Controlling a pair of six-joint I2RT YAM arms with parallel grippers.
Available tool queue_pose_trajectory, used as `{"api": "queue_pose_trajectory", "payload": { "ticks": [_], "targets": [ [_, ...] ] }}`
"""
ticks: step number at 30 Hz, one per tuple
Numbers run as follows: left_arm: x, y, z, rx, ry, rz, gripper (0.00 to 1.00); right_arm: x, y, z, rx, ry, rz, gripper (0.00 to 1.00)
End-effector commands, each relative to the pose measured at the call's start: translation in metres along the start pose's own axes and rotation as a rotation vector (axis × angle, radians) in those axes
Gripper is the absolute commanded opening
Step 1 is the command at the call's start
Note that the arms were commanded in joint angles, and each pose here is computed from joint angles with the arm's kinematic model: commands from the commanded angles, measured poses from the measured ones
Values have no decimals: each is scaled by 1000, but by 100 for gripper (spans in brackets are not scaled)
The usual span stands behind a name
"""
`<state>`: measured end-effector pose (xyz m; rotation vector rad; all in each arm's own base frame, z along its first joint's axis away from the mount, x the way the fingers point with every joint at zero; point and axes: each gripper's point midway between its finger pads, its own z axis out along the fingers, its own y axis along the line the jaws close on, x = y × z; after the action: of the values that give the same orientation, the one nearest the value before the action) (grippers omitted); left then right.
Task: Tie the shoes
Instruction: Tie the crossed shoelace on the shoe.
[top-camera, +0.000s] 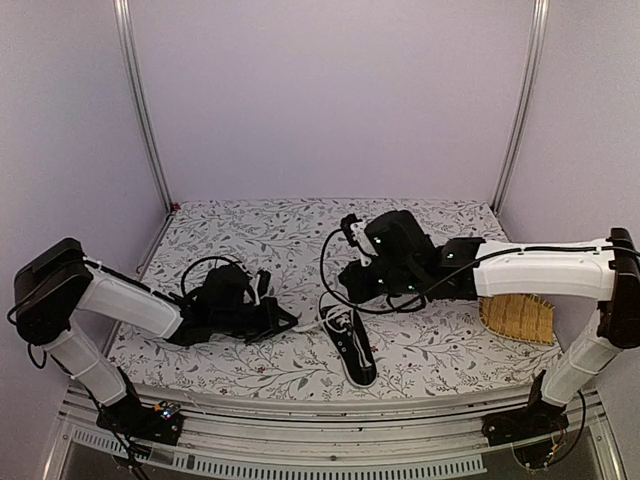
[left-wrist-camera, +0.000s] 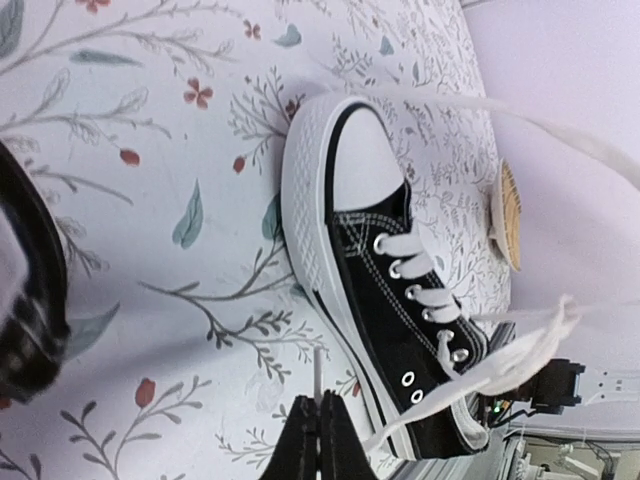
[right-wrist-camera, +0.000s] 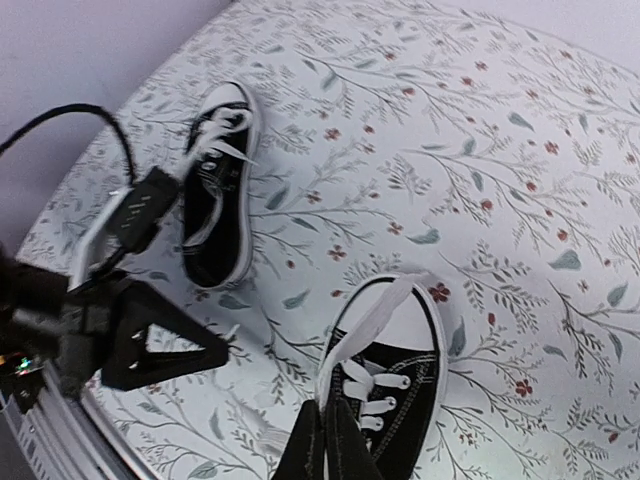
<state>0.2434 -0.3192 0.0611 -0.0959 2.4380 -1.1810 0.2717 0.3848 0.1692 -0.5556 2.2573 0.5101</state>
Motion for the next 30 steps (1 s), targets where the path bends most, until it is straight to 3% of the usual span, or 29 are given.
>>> {"api": "queue_pose_trajectory", "payload": {
  "ticks": [1,5,10,16,20,22,26,30],
  "targets": [
    [-30,-8,1,33,-16,48,0,-15,68,-48,-478,-162,-131,2],
    [-62,-11,7,61,-5,84,0,22,99,-76,-762,-117,-235,2],
    [-97,-27,25,61,29,212,0,86,130,-76,-961,73,-351,3],
    [-121,-61,29,130,-1,282,0,179,146,-30,-934,371,-464,4],
    [-121,-72,22,174,-14,298,0,206,141,-16,-893,426,-473,6],
    [-116,-72,19,185,-10,300,0,203,137,-16,-865,407,-464,14],
    [-103,-76,11,217,0,326,0,168,142,-40,-868,303,-449,52],
    [-91,-87,3,247,-9,387,0,115,134,-68,-847,163,-394,63]
  ]
}}
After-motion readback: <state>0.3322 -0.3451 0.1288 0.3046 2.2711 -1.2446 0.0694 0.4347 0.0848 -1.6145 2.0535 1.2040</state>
